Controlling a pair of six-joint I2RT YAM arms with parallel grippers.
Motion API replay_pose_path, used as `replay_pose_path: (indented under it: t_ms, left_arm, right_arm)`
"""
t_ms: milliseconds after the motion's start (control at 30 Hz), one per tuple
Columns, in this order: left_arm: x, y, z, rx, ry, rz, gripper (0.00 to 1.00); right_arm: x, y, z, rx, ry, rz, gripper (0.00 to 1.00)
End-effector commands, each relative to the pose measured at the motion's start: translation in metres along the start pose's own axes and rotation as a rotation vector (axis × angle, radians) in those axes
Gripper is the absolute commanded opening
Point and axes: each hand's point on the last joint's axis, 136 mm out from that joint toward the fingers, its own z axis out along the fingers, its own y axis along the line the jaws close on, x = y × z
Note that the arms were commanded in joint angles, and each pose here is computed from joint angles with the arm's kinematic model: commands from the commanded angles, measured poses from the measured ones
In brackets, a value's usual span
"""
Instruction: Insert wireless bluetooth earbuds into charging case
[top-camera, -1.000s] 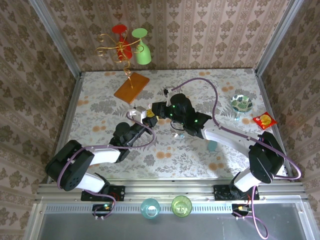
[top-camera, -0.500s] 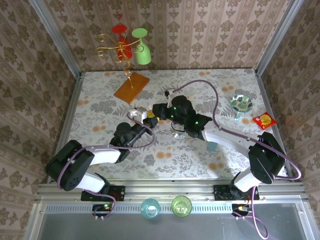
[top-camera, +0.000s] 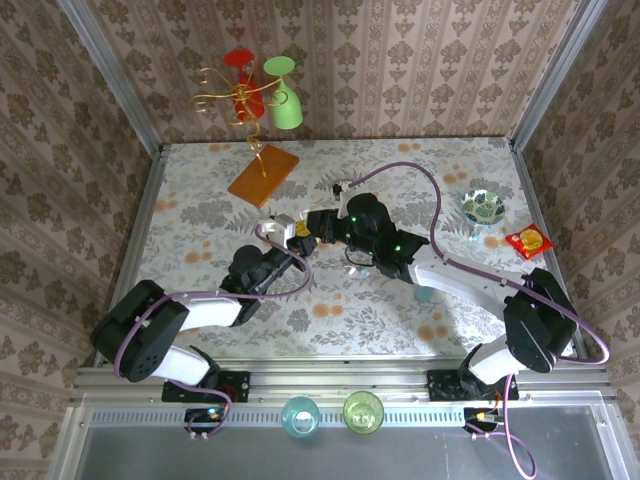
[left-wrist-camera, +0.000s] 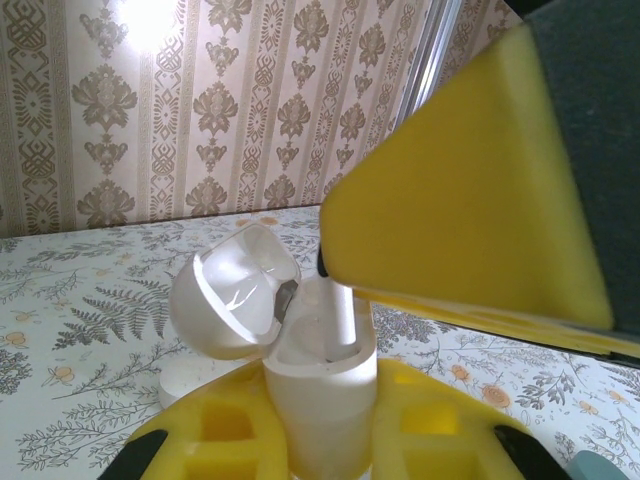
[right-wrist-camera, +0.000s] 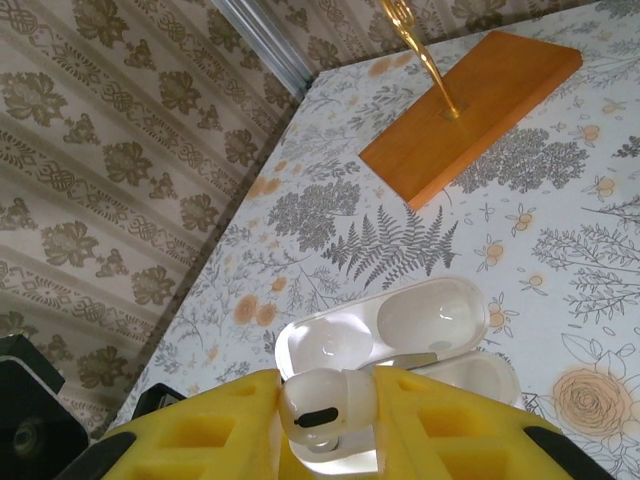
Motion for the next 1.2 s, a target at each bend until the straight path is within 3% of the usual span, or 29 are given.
replay_pose_path:
  t_ms: [0, 300, 667, 933, 1167]
  left_arm:
    - [-0.035, -0.006, 0.006, 0.015, -0.122, 0.032, 0.0]
    - [-0.042, -0.012, 0.004, 0.045, -0.135, 0.055, 0.0]
    - [-0.041, -0.017, 0.004, 0.067, -0.131, 0.069, 0.0]
    - [-0.034, -0.017, -0.001, 0.089, -0.115, 0.174, 0.0]
    - [-0.032, -0.009, -0.018, 0.147, -0.104, 0.298, 0.0]
  right_arm:
    - [0.018, -0.004, -0.006, 0.011, 0.065, 0.021, 0.31]
    - [0.021, -0.021, -0.003, 0.099, 0.075, -0.011, 0.32]
    - [0.0, -0.012, -0.009, 0.105, 0.039, -0.054, 0.41]
    - [-0.03, 0.003, -0.042, 0.071, -0.041, -0.078, 0.63]
    - [-0.031, -0.034, -0.078, 0.176, -0.101, -0.037, 0.82]
